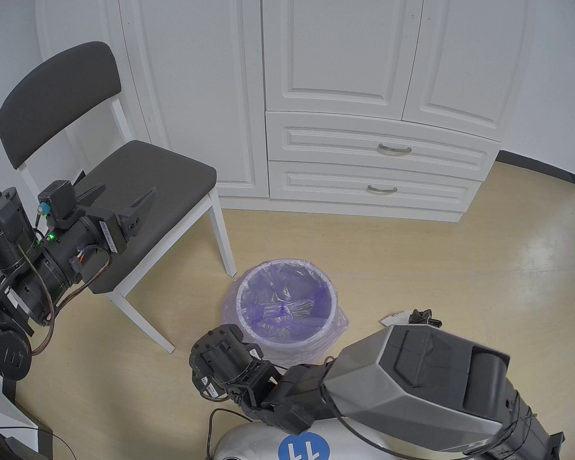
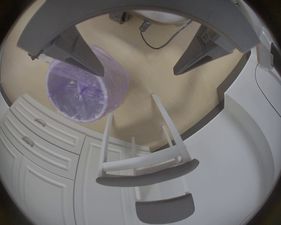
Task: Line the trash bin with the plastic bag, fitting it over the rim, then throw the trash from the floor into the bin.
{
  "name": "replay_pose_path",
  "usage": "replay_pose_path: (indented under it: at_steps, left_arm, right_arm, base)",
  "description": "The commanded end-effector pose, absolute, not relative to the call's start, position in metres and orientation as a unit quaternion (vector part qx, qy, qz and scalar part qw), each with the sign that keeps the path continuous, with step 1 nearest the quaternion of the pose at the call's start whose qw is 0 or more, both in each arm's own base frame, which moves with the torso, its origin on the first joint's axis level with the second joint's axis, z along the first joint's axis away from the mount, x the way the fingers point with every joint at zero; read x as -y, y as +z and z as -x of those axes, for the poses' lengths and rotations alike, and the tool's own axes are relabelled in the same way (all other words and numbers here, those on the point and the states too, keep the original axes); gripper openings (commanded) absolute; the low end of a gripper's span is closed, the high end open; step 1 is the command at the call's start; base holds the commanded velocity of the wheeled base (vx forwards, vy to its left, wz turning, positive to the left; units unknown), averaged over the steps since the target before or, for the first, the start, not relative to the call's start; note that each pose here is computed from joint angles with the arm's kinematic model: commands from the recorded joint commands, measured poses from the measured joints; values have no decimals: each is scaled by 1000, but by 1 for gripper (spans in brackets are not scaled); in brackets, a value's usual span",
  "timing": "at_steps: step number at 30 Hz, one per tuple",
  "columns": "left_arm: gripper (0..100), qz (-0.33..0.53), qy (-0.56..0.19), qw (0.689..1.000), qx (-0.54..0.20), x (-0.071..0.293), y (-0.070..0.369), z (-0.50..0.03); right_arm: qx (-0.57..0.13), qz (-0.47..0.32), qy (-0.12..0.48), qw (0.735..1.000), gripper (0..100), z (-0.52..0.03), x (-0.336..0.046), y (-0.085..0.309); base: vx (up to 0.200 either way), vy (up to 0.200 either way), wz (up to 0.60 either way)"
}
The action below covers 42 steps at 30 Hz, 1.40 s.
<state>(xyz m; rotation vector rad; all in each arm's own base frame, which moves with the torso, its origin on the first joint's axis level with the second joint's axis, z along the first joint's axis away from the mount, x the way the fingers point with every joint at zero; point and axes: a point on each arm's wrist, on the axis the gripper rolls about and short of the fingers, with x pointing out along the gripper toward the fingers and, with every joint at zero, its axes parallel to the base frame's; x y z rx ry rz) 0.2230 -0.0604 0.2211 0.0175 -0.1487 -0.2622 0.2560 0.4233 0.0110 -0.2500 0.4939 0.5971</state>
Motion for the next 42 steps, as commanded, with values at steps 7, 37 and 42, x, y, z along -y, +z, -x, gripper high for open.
replay_pose_path:
  at_steps: [7, 37, 42]
  left_arm:
    - [100, -10, -128, 989, 70, 60, 219, -224]
    - [100, -10, -114, 991, 71, 53, 219, -227]
    - [100, -11, -109, 991, 73, 51, 220, -227]
  right_arm:
    - [-313, 128, 316, 887, 100, -283, -441, -32]
    - [-467, 64, 192, 861, 100, -373, -355, -58]
    - [-460, 59, 162, 871, 100, -388, -339, -56]
  base:
    - [0, 0, 0]
    - [0, 0, 0]
    - [0, 0, 0]
